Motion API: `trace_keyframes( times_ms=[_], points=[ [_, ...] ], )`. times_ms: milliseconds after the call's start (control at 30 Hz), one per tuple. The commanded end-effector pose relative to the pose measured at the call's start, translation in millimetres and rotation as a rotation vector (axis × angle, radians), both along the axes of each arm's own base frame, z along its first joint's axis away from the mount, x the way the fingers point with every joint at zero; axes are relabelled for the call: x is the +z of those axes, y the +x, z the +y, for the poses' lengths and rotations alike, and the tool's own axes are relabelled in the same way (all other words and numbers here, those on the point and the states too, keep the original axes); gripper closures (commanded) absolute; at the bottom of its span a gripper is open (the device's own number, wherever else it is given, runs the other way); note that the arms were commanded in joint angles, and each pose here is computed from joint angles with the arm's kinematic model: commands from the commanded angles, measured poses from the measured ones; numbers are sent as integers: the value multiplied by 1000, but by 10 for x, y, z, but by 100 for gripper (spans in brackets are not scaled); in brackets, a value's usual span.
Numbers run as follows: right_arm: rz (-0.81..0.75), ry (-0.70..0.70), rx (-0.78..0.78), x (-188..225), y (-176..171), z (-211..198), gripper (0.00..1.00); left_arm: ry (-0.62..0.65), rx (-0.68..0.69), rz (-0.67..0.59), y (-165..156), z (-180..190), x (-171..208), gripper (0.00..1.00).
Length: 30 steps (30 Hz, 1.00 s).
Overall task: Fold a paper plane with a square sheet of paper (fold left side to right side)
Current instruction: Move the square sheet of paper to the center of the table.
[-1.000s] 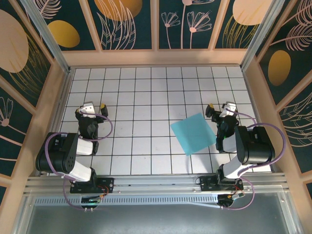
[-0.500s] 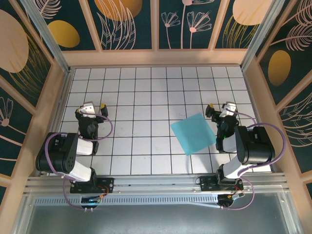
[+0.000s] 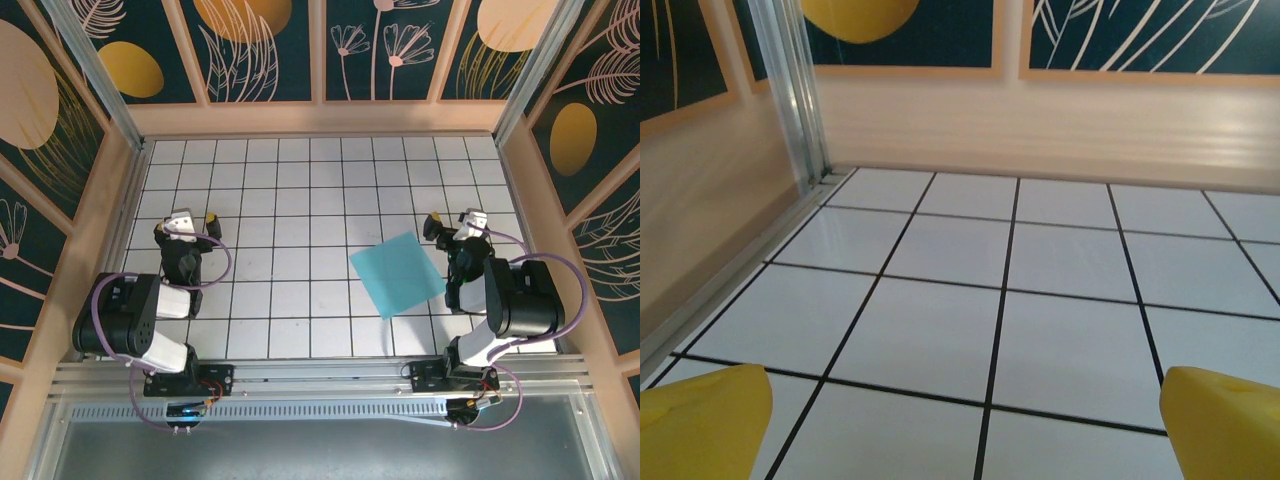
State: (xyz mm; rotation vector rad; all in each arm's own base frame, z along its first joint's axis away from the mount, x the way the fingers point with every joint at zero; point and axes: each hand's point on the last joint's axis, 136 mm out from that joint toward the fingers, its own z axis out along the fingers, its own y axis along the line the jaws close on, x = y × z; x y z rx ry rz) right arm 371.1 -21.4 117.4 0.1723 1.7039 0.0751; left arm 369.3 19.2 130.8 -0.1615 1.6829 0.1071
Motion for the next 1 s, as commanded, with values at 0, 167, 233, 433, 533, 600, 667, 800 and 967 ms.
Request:
trace_keyframes(
  times_ms=[0, 167, 233, 433, 533, 600, 667, 800, 967],
  points=[
    [-10, 6, -1, 207, 94, -11, 1, -24, 38, -36, 63, 73, 336, 1],
    [93, 75, -17, 444, 223, -26, 1, -167, 58, 4, 136, 69, 684, 1],
    [155, 132, 23, 522, 240, 65, 1, -288, 64, 66, 156, 28, 719, 1],
    [337, 312, 189, 640, 18, 493, 1, -569, -139, 206, -23, -457, 660, 1],
    [382, 391, 250, 643, -226, 691, 1, -667, -215, 256, -186, -634, 559, 1],
    [396, 445, 297, 651, -390, 822, 1, -734, -262, 290, -286, -749, 456, 1],
    [412, 477, 324, 641, -518, 911, 1, -797, -302, 331, -359, -857, 343, 1],
    [490, 503, 360, 549, -711, 1095, 2, -866, -375, 427, -471, -1125, 98, 1],
    [608, 507, 415, 327, -880, 1364, 5, -887, -470, 514, -513, -1528, -60, 1]
  ],
)
